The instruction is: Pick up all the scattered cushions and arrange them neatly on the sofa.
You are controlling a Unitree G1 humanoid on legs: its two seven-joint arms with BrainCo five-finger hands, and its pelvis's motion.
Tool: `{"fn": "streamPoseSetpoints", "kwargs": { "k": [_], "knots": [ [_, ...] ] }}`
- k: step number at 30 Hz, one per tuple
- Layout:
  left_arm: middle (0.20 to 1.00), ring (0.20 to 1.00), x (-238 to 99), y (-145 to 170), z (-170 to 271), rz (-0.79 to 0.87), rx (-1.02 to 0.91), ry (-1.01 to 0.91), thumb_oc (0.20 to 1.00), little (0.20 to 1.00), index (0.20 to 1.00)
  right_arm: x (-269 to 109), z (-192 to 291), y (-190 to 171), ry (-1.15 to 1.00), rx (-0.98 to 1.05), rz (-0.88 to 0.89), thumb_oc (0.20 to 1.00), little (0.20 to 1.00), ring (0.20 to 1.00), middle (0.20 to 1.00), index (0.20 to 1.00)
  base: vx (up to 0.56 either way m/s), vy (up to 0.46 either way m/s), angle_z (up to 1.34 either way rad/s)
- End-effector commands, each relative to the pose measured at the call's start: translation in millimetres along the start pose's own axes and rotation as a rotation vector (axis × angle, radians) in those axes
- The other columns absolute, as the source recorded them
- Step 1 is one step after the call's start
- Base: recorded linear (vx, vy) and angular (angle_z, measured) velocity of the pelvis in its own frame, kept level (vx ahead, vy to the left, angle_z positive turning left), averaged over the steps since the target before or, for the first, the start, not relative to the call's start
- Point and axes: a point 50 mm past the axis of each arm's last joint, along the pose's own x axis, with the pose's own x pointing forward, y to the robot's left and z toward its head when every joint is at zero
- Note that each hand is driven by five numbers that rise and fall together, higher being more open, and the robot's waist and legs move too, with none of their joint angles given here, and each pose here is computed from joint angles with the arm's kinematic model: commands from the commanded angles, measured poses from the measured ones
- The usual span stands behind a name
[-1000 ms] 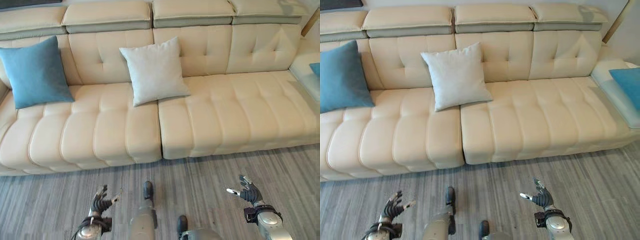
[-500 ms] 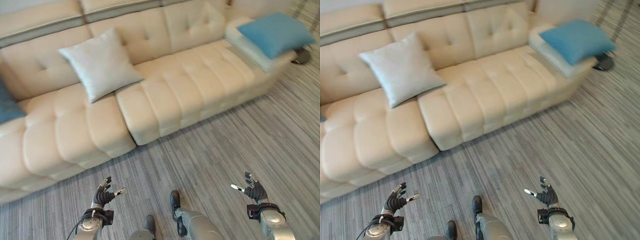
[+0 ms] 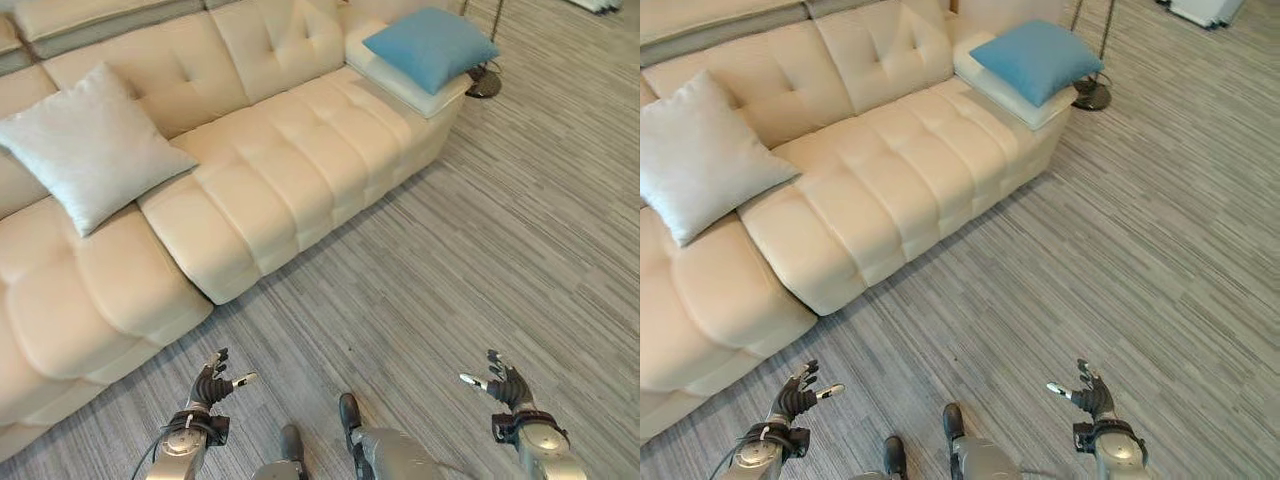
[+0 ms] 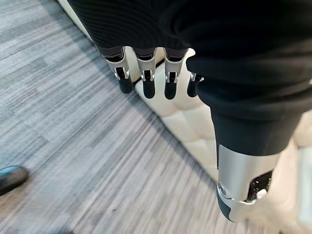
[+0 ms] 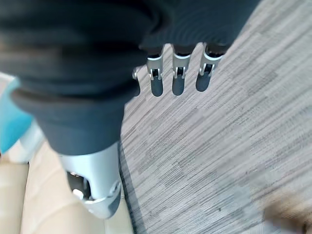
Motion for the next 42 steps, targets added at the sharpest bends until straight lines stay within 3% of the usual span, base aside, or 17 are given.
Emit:
{"fn": "streamPoseSetpoints", "kwargs": {
  "k": [1,13,24,31,42],
  "knots": [
    [1.0,1.0,1,19,15,0.046,0.043,-0.075,1.0,1.0,1.0,0,8,0,-0.051,0.007,-0.009,1.0,1.0,1.0,1.0,1.0,0.27,-0.047,-0.9],
    [1.0,1.0,2,-6,15,-0.037,0.028,-0.075,1.0,1.0,1.0,-9,-3,-21,-0.018,0.026,-0.076,1.0,1.0,1.0,1.0,1.0,0.25,-0.155,-0.11],
    [1.0,1.0,1,-3,18,-0.02,0.042,-0.092,1.0,1.0,1.0,-2,7,-14,-0.05,-0.048,-0.043,1.0,1.0,1.0,1.0,1.0,0.4,0.065,-0.74],
    [1.0,1.0,3,12,25,0.034,0.06,-0.107,1.0,1.0,1.0,3,29,15,-0.135,-0.056,0.055,1.0,1.0,1.0,1.0,1.0,0.56,0.245,-0.93],
    [1.0,1.0,0,5,16,0.036,0.03,-0.092,1.0,1.0,1.0,-5,8,2,-0.061,-0.086,0.041,1.0,1.0,1.0,1.0,1.0,0.58,-0.092,-0.03]
  ]
}}
